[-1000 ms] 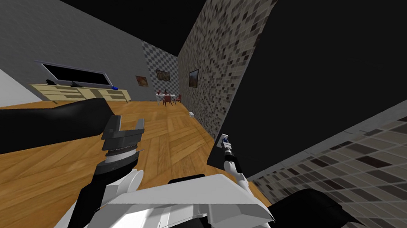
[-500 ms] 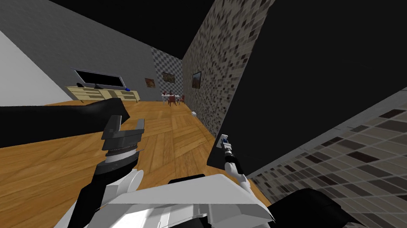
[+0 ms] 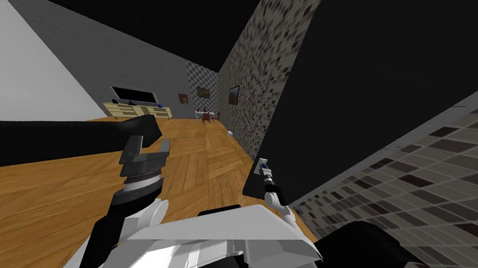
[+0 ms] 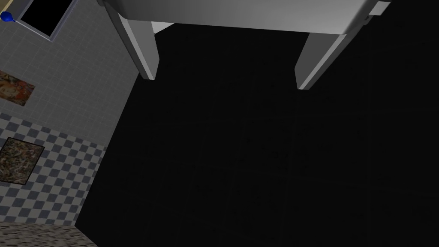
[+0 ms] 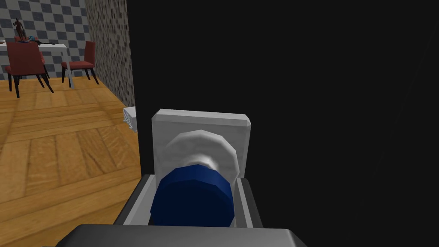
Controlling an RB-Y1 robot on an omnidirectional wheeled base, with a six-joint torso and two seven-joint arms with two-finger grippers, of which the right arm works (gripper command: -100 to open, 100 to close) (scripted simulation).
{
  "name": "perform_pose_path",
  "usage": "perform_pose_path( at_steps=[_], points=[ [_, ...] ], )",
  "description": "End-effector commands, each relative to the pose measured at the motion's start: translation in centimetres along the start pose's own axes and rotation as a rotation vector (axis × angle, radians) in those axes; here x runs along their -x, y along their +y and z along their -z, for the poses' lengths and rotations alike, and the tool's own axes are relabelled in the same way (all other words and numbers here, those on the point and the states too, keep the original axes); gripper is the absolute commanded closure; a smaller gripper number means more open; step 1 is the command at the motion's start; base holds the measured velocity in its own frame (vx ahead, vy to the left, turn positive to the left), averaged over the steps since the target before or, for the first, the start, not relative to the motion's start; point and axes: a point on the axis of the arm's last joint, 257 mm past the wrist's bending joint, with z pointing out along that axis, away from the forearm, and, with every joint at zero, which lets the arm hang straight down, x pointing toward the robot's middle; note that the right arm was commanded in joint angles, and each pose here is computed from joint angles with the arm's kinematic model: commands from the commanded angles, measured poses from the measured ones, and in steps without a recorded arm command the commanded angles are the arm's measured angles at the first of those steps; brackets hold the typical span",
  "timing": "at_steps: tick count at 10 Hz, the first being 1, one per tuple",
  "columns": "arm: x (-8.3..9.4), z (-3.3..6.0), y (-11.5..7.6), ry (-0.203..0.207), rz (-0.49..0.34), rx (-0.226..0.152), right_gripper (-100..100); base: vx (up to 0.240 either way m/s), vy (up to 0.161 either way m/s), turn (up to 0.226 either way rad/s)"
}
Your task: Pull the door open
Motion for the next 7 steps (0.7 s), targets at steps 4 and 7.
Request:
perform_pose_path(
  at_steps=[4, 7],
  points=[
    [-0.08, 0.55, -0.36, 0.003, -0.002, -0.033, 100, -0.184, -0.041, 0.112],
    [-0.12, 0.99, -0.55, 0.004, -0.003, -0.057, 100, -0.204, -0.030, 0.122]
  ],
)
